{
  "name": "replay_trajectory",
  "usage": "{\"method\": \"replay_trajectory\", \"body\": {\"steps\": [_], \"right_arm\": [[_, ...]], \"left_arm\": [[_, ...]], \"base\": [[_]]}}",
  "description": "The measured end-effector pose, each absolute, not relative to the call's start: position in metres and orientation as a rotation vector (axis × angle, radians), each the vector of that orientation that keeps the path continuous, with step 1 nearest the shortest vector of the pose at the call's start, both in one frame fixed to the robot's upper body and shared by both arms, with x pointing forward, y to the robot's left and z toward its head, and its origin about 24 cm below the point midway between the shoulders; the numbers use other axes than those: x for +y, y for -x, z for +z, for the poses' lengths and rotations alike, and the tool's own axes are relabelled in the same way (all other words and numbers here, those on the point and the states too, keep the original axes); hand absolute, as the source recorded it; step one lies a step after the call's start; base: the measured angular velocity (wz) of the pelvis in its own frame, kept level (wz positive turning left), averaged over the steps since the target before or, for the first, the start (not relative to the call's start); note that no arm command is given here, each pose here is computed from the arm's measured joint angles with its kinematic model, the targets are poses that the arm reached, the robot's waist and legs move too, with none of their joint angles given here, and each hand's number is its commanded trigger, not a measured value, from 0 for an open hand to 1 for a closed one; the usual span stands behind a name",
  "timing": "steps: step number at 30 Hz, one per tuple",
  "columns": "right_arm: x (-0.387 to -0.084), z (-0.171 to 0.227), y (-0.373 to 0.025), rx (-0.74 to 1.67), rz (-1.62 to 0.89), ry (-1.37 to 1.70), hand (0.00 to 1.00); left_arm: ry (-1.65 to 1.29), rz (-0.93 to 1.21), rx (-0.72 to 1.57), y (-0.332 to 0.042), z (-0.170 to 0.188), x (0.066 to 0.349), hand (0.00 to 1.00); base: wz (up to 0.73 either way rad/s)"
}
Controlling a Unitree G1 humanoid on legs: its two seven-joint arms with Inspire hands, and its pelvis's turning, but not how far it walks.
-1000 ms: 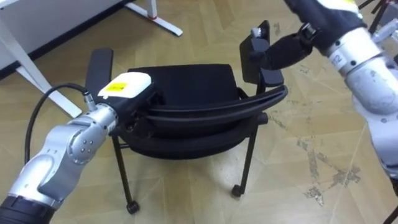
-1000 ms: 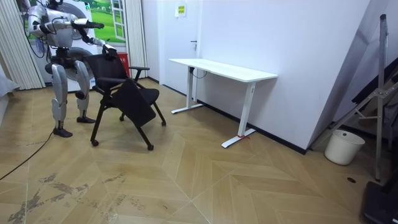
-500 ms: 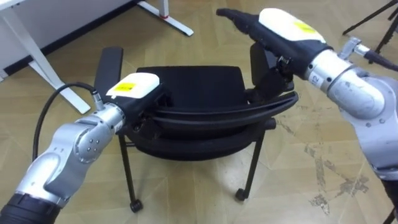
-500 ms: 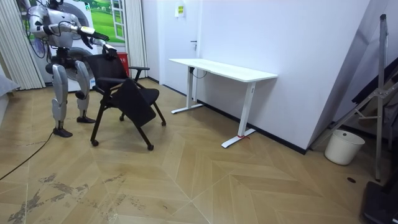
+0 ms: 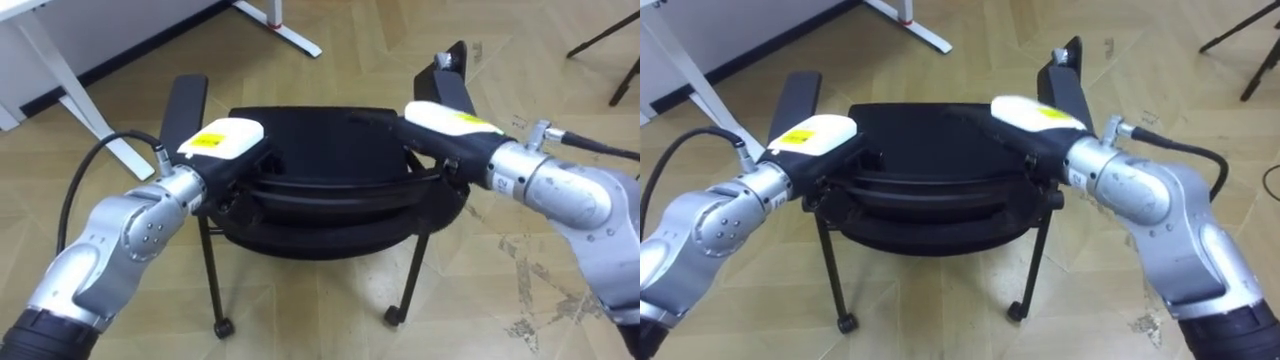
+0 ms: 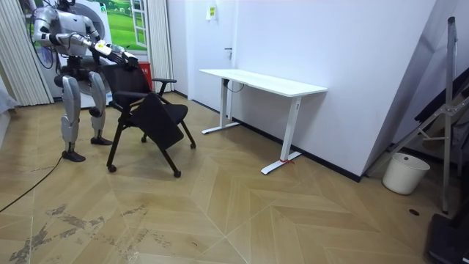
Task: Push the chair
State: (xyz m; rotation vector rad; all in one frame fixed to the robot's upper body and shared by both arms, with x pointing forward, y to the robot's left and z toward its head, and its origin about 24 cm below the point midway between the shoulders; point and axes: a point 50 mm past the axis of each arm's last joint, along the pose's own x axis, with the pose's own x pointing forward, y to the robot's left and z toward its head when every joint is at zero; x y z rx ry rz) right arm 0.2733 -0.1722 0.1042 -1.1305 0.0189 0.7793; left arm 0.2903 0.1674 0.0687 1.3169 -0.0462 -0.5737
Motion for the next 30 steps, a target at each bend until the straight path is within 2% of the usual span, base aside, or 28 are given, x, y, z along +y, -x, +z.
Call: {"method": "replay_trajectory", "body": {"steps": [5,20,30], "right_arm": [[-0.176,0.09,-0.264,0.077,0.799,1.111,0.0],[-0.184,0.081,-0.259,0.055,0.744,1.082,0.0],[-0.202,0.061,-0.254,0.077,0.626,1.034,0.0]], "left_arm": [[-1.318,-0.574,-0.051,-0.29,0.068,0.166,1.0],[-1.311,-0.586,-0.037,-0.288,0.064,0.165,1.0],[-1.285,-0.601,-0.006,-0.28,0.051,0.162,1.0]], "base": [[0.0],[0.01],[0.03]]}}
